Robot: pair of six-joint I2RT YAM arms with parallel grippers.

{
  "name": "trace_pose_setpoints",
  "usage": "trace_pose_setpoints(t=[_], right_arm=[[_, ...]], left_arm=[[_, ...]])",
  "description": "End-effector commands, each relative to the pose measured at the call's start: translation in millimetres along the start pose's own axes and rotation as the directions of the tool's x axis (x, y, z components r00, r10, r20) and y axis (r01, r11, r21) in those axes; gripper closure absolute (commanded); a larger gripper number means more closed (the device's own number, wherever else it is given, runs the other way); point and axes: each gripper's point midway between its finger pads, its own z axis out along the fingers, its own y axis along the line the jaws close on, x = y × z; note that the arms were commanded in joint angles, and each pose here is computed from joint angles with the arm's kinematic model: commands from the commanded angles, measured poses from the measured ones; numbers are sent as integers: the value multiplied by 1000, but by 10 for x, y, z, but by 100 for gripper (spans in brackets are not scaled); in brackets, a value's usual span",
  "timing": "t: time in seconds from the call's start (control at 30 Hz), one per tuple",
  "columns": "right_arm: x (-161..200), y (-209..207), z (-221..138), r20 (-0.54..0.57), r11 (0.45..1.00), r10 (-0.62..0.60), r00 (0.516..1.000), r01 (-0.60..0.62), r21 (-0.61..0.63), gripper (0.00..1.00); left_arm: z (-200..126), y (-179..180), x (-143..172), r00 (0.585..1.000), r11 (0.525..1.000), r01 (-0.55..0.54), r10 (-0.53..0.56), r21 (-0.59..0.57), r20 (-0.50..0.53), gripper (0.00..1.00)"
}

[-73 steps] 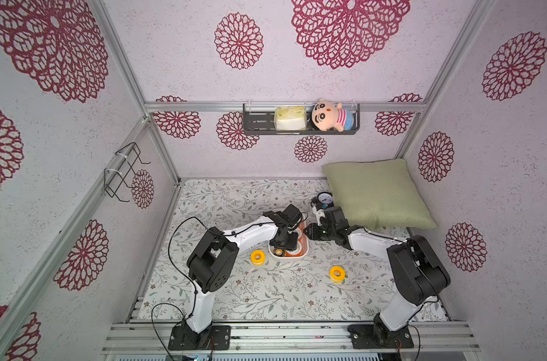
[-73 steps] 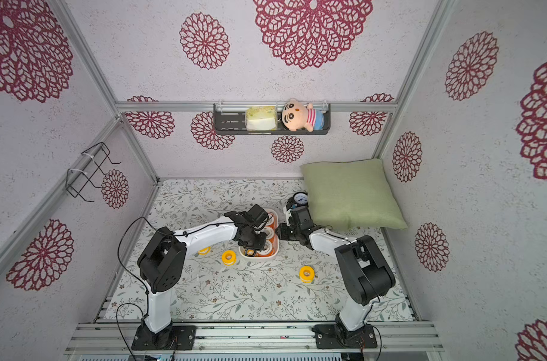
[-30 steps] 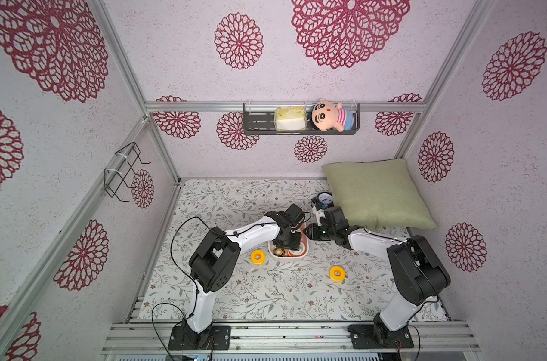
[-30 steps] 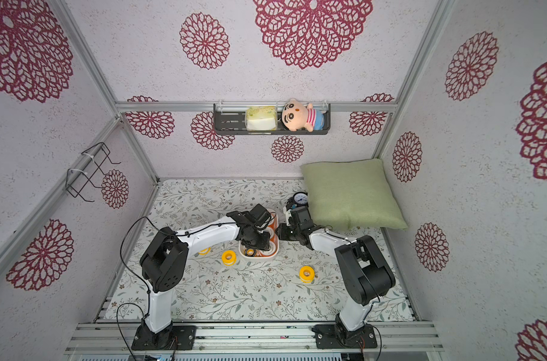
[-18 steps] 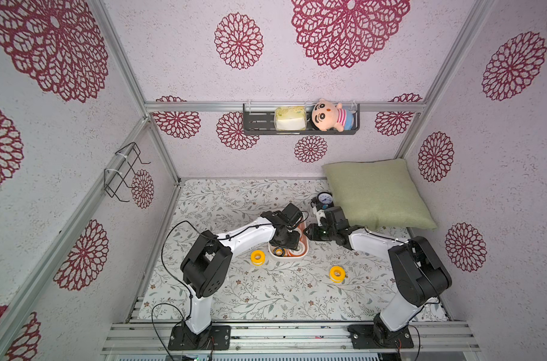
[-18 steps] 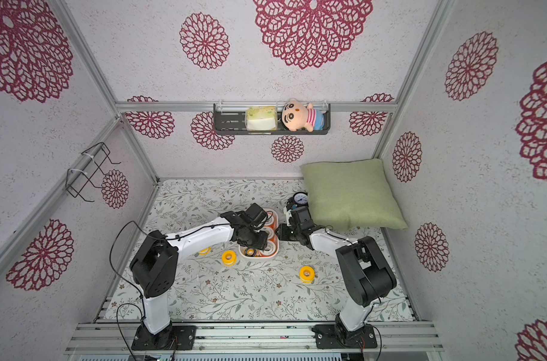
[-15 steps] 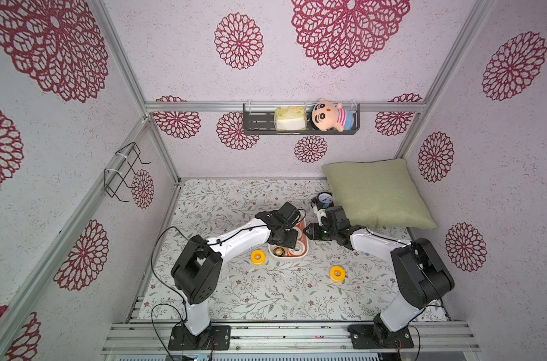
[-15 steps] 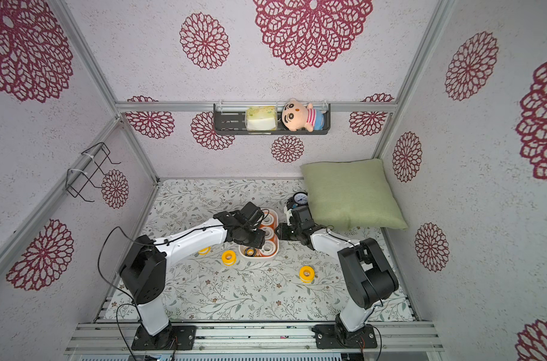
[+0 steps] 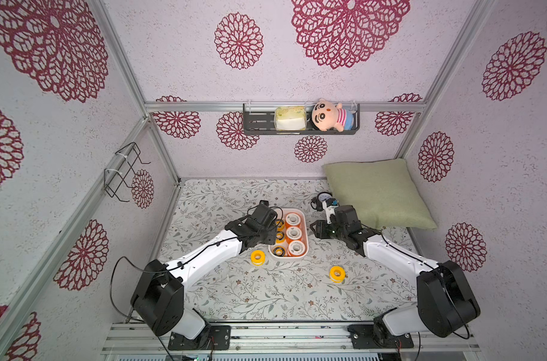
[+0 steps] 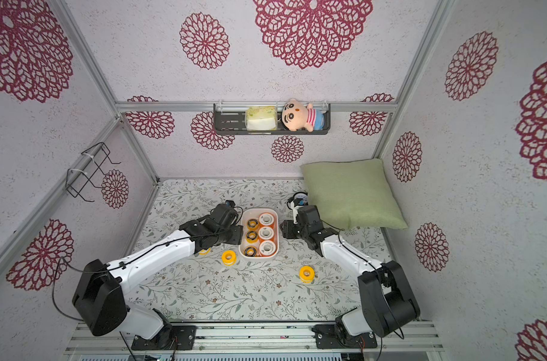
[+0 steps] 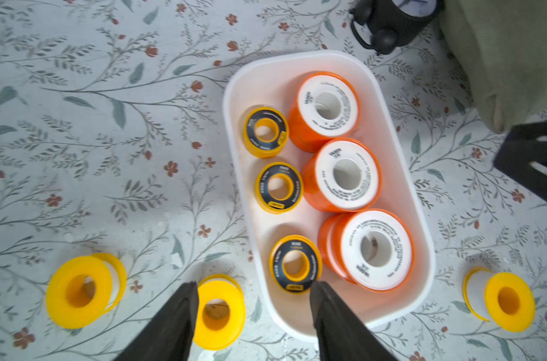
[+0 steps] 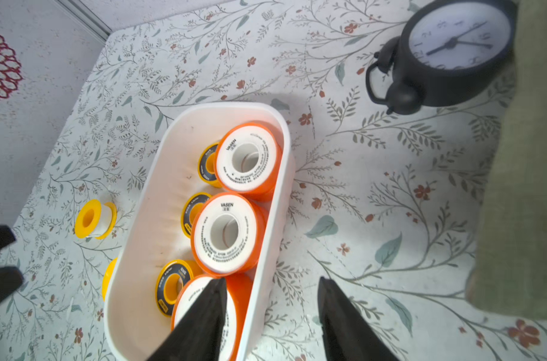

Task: Put the sealing tape into the storage box
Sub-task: Place the sealing tape in the storage box.

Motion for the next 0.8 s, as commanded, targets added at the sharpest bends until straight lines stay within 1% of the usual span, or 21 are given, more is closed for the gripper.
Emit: trace_pose_setpoints(t=[0.0, 0.17, 0.33, 0.43, 0.57, 0.77], right_arm=[[-11, -131, -166, 19, 997, -26, 999, 25, 77, 45], [78, -237, -323, 6, 990, -11, 1000, 10, 137, 43], [276, -356, -443, -48, 978, 10, 999, 0, 209, 38], [414, -436, -523, -71, 965, 38, 997, -18, 263, 34], [628, -572, -635, -106, 937, 68, 992, -26, 349, 27], [971, -650, -732, -163, 917, 117, 980, -43, 396, 18]], left_arm=[[-154, 244, -179, 995, 999, 42, -41, -14, 92, 34], [-253, 590, -141, 989, 994, 98, -93, -43, 113, 34], [-308, 816, -89, 981, 988, 142, -132, -62, 143, 33], [-322, 874, -58, 978, 986, 157, -148, -51, 146, 33], [-315, 913, -22, 979, 986, 162, -154, -46, 137, 33], [-312, 914, -10, 978, 986, 165, -158, -37, 138, 33]])
